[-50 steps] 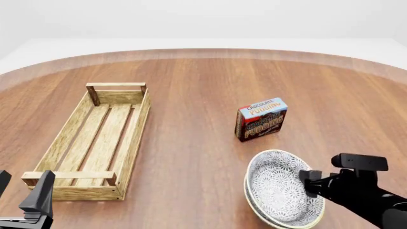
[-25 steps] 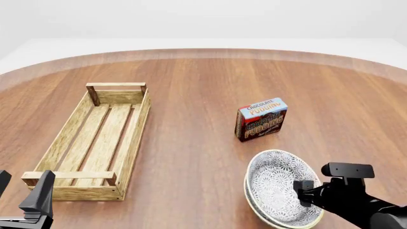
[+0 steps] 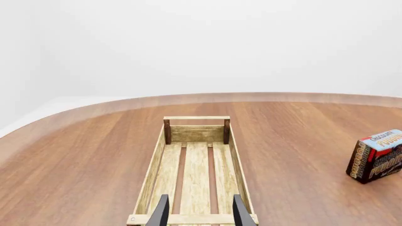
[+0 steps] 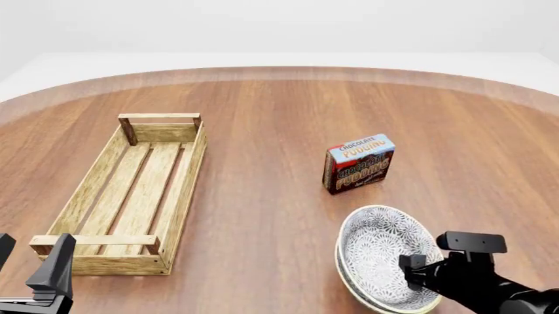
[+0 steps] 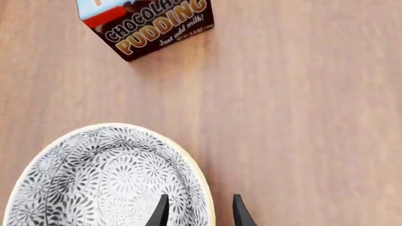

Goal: Stack the left bowl on the right bowl and place them in the tray.

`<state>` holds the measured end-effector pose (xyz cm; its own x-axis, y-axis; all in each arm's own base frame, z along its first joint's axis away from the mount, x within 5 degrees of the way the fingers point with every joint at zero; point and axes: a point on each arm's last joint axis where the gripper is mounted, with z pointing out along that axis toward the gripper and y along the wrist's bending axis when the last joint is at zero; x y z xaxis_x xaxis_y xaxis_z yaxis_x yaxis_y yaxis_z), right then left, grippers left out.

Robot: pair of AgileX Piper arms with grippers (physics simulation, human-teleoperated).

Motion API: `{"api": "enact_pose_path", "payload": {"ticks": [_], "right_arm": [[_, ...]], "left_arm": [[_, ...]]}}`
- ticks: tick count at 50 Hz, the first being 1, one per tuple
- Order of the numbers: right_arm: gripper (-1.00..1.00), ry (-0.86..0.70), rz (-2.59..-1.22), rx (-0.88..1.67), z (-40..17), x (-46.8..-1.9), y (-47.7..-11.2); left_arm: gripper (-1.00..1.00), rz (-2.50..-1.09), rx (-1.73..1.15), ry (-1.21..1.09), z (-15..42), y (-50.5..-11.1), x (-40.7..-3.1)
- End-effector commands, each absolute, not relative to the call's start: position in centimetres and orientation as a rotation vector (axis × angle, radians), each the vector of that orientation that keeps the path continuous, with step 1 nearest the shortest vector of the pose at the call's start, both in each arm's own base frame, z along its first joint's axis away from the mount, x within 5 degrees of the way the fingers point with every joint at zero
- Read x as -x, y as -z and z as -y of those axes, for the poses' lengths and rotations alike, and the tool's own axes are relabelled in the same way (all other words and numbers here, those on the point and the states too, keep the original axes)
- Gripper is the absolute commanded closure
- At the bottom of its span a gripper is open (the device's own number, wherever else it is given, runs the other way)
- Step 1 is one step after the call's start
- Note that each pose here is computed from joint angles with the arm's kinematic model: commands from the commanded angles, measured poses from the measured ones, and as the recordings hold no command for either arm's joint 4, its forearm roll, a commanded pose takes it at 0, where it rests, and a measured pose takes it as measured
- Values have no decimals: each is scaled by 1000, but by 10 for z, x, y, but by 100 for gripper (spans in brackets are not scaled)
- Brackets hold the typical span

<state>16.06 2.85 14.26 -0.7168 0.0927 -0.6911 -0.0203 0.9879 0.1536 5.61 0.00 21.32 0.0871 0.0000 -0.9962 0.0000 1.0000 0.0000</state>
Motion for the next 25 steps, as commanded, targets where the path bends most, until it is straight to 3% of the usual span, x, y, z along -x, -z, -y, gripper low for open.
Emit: {"api": "enact_pose_path", "payload": {"ticks": [1,2,25], "right_arm": [[-100,-202,-2374,-52,-30,-159,-137],[100,-200,-2373,-45,-30,-159,-138],[100,-251,-2274,-72,-30,-144,-179]], "left_arm": [[-100,-1484,0,0,0,-213,-56],[-100,-1484,0,0,0,-213,-56],[-100,-1484,0,0,0,-213,-56]]}}
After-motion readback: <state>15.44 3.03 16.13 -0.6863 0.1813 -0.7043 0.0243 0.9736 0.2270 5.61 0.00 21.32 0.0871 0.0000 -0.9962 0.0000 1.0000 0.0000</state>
